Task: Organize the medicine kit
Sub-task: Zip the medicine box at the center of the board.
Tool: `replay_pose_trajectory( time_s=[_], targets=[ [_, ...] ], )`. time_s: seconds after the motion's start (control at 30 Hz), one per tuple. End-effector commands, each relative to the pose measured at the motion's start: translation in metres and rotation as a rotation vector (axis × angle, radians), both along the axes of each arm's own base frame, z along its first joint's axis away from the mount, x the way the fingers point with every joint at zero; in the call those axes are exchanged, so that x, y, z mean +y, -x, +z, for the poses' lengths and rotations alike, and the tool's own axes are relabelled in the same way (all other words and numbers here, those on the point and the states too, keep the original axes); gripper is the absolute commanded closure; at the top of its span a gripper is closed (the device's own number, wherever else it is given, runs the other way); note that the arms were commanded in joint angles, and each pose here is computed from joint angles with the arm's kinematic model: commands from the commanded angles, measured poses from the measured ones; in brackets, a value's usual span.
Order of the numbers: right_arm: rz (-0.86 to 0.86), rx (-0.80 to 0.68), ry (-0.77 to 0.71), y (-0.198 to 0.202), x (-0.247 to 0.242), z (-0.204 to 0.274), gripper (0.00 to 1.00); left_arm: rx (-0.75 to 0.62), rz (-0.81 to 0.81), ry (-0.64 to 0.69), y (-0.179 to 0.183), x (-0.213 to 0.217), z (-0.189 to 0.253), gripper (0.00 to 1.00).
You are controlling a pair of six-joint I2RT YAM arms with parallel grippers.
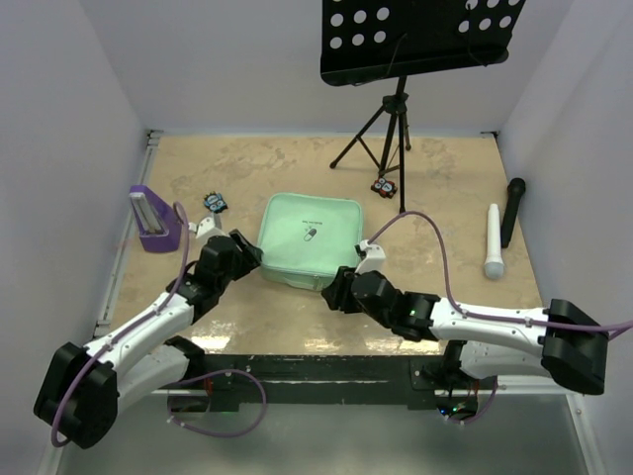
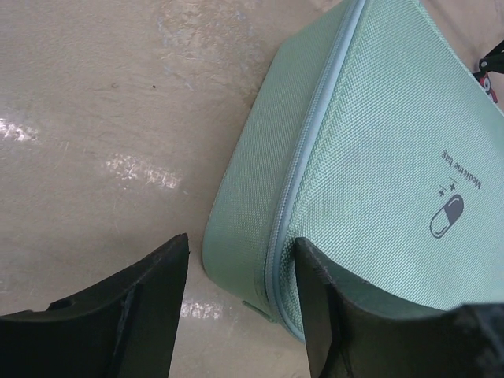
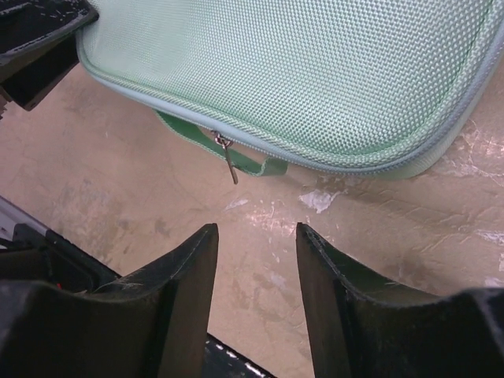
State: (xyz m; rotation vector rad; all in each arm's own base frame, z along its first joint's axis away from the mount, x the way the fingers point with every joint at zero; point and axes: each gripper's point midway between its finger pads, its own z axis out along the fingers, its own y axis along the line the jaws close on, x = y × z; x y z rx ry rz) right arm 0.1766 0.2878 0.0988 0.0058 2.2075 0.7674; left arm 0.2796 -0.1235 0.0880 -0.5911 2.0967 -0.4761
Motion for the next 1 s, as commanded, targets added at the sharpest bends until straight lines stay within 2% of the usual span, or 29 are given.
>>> replay_pose_trajectory(
  time_s=[0.0,0.07,0.17,0.33,0.53,0.73,0.97],
  targets=[
    [0.028,-0.061,-0.081,-0.001,0.01,0.049,0.5,-0.006,0.018,-0.049,0.0,0.011,0.021,0.39],
    [0.007,-0.093,-0.116,-0.006,0.01,0.07,0.49,-0.034,0.015,-0.022,0.0,0.009,0.037,0.38],
    [-0.05,-0.151,-0.09,-0.02,0.001,0.088,0.5,-0.075,-0.004,0.022,0.003,0.005,0.054,0.4],
    [-0.15,-0.248,-0.001,-0.076,-0.008,0.114,0.5,-0.092,-0.084,0.11,0.017,-0.011,0.063,0.48],
    [-0.311,-0.347,0.109,-0.151,-0.029,0.129,0.51,0.008,-0.206,0.127,0.05,-0.043,0.035,0.52],
    [-0.472,-0.369,0.28,-0.218,-0.046,0.112,0.52,0.114,-0.231,0.138,0.075,-0.051,-0.009,0.56],
    [-0.508,-0.366,0.347,-0.27,-0.036,0.095,0.49,0.184,-0.233,0.163,0.091,-0.049,-0.046,0.57]
  ],
)
